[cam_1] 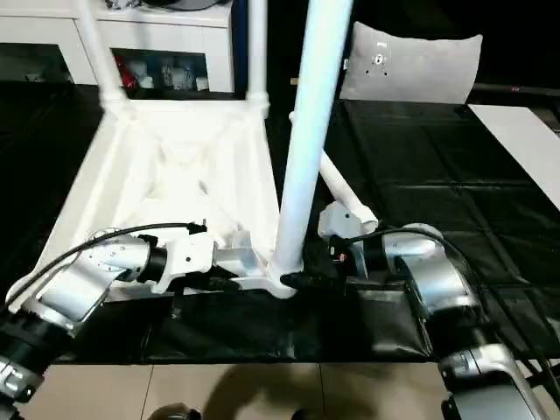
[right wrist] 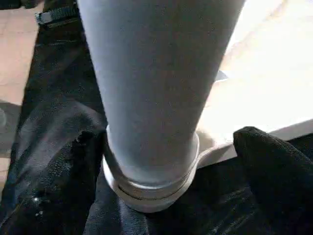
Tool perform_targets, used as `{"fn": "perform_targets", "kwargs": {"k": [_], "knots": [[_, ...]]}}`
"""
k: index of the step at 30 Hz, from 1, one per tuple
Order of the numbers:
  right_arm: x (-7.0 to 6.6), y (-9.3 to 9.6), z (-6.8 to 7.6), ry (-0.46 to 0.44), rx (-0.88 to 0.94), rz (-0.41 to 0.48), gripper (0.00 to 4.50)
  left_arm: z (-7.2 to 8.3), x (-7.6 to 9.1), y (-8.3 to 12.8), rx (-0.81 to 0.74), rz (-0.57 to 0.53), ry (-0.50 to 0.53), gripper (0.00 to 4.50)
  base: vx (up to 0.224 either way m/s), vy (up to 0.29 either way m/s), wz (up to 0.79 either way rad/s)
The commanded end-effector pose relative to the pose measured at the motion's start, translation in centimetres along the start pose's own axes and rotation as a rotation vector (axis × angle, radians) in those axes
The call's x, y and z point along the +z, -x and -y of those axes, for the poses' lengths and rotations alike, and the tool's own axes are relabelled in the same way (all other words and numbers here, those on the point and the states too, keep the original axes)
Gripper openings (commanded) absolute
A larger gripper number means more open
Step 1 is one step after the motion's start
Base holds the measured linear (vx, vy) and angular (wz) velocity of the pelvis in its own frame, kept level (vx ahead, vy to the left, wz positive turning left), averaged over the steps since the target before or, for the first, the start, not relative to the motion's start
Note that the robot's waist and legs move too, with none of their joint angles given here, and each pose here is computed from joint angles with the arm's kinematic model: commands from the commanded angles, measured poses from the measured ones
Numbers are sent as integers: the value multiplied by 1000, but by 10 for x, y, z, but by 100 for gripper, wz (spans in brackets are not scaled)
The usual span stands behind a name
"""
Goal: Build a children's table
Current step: Rotate leg to tighten
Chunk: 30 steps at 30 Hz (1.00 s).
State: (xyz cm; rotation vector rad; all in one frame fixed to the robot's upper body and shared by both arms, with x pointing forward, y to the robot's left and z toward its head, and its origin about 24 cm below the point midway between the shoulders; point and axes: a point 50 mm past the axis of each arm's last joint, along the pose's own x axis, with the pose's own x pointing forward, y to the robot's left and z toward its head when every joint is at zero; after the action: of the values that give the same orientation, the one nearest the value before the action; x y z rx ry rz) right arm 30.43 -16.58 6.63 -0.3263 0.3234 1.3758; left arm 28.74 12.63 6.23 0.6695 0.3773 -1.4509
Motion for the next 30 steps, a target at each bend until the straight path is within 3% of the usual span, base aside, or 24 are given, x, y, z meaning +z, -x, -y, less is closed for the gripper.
{"fn": "perform_targets", "kwargs": {"k": [1,5,6,10,12,20,21,26,27,29,30], "knots": [[3,0,3,5,24,5,419,6,3,-7,-96,-22,-57,0,0,0,0],[4,-3,3,-7,36,14,407,4,3,-7,-101,-20,-64,0,0,0,0],[4,-4,3,-12,40,17,377,3,3,-7,-101,-19,-65,0,0,0,0],[4,-5,3,-28,55,26,364,2,3,-7,-101,-17,-66,0,0,0,0],[3,-6,2,-36,62,31,326,1,3,-7,-101,-14,-65,0,0,0,0],[0,-10,-1,-72,80,37,271,1,1,-6,-96,-9,-43,0,0,0,0],[0,-18,-4,-131,58,75,263,-1,4,-7,-45,23,28,0,0,0,0],[1,-28,-7,-189,10,104,253,-4,7,-9,41,48,111,0,0,0,0],[2,-41,-4,-243,-103,135,251,-10,15,-12,159,87,202,0,0,0,0],[3,-43,-3,-257,-132,142,251,-11,17,-13,186,96,223,0,0,0,0],[8,-55,-1,-307,-191,173,251,-19,26,-17,311,143,327,0,0,0,0]]}}
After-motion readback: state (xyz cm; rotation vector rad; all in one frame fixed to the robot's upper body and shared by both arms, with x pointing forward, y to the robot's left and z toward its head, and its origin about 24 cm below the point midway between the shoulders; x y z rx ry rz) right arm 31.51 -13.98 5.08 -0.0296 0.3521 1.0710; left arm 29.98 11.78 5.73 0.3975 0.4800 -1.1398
